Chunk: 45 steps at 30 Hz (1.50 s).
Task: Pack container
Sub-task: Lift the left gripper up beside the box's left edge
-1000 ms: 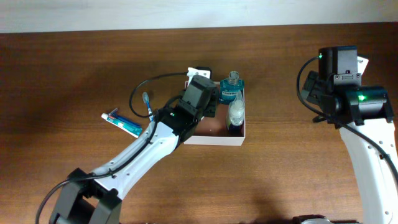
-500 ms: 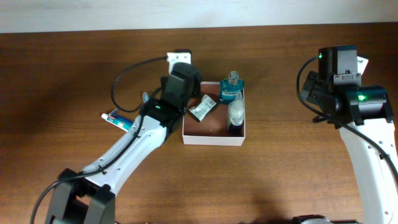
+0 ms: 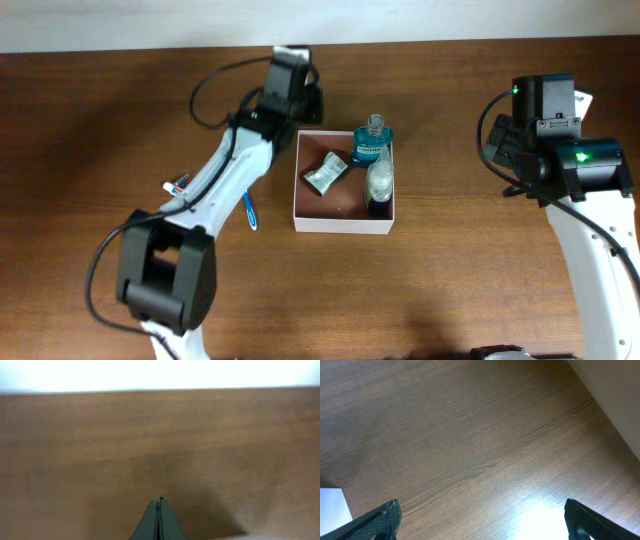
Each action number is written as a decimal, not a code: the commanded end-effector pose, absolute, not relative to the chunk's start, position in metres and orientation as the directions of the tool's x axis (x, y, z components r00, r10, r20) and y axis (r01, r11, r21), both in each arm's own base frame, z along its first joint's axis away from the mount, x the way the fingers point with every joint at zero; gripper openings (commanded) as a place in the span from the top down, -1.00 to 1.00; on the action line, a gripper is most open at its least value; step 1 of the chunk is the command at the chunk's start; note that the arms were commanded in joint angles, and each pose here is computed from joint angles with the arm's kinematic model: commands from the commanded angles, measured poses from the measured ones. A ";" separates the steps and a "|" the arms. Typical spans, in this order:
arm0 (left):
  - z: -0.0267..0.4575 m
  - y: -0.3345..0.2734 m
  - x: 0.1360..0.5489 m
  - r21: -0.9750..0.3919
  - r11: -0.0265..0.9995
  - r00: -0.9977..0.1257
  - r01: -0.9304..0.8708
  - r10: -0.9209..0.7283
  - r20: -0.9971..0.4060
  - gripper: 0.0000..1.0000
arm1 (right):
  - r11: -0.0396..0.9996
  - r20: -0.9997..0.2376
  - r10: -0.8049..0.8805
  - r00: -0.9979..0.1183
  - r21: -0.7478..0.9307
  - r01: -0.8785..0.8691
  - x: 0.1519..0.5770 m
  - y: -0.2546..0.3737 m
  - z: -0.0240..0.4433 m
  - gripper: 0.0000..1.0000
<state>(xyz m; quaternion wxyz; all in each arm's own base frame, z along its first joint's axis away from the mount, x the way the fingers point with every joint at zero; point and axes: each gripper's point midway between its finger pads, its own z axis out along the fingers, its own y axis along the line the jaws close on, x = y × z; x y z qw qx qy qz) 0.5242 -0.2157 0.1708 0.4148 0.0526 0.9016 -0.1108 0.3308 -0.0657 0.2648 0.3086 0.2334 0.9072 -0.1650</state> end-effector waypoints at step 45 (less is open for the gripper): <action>0.090 -0.200 0.492 -0.067 0.979 -0.868 0.193 0.139 -0.477 0.99 | 0.827 -0.650 0.323 -0.688 -0.159 0.539 0.331 -0.070 0.269 -0.97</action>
